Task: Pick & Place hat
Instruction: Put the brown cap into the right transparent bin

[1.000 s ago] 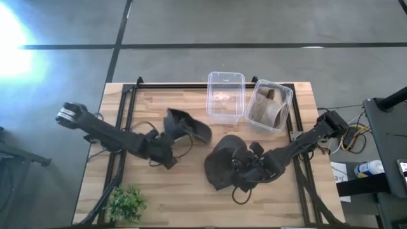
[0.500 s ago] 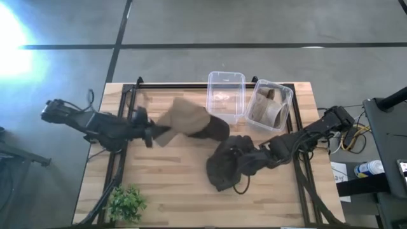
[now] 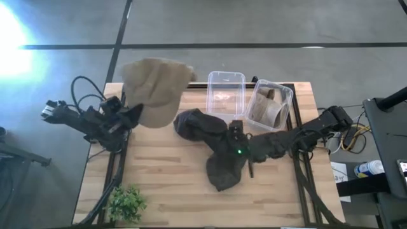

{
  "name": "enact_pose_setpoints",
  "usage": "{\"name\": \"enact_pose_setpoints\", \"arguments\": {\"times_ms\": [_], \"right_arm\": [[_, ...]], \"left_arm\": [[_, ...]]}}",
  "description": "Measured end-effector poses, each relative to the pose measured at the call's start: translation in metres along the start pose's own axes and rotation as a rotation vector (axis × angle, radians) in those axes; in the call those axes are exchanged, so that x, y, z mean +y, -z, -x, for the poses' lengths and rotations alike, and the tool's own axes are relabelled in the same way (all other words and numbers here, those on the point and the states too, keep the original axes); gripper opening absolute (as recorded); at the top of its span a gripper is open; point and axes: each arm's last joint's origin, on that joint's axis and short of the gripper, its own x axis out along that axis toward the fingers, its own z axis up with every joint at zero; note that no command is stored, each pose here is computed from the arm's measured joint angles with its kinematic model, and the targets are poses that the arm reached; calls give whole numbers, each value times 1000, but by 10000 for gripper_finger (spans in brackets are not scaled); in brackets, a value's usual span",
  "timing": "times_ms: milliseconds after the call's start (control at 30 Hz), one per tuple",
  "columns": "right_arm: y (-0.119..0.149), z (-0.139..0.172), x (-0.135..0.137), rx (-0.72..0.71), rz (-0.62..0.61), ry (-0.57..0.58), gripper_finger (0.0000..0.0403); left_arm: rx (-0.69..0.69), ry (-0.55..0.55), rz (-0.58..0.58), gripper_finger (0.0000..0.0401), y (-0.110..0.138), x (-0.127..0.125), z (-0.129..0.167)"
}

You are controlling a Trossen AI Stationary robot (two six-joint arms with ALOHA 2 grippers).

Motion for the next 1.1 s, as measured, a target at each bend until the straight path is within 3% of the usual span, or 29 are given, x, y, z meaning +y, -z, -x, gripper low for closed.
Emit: {"name": "enact_pose_setpoints", "arguments": {"times_ms": [133,233,367,600,933,1100], "right_arm": [[-16,-12,5,-82,-37,-170,158],[-21,-21,1,-74,-60,-224,177],[-17,-31,-5,-68,-28,-237,196],[-24,-31,6,-142,37,-468,198],[-32,-31,6,-203,79,-517,194],[-36,-27,10,-241,109,-604,194]], "left_arm": [[-11,85,-3,10,7,2,-4],[8,126,-11,11,13,2,-15],[20,219,-13,12,17,-2,-35],[38,263,-30,13,25,3,-57],[91,319,38,14,38,19,-90],[126,303,54,14,53,29,-97]]}}
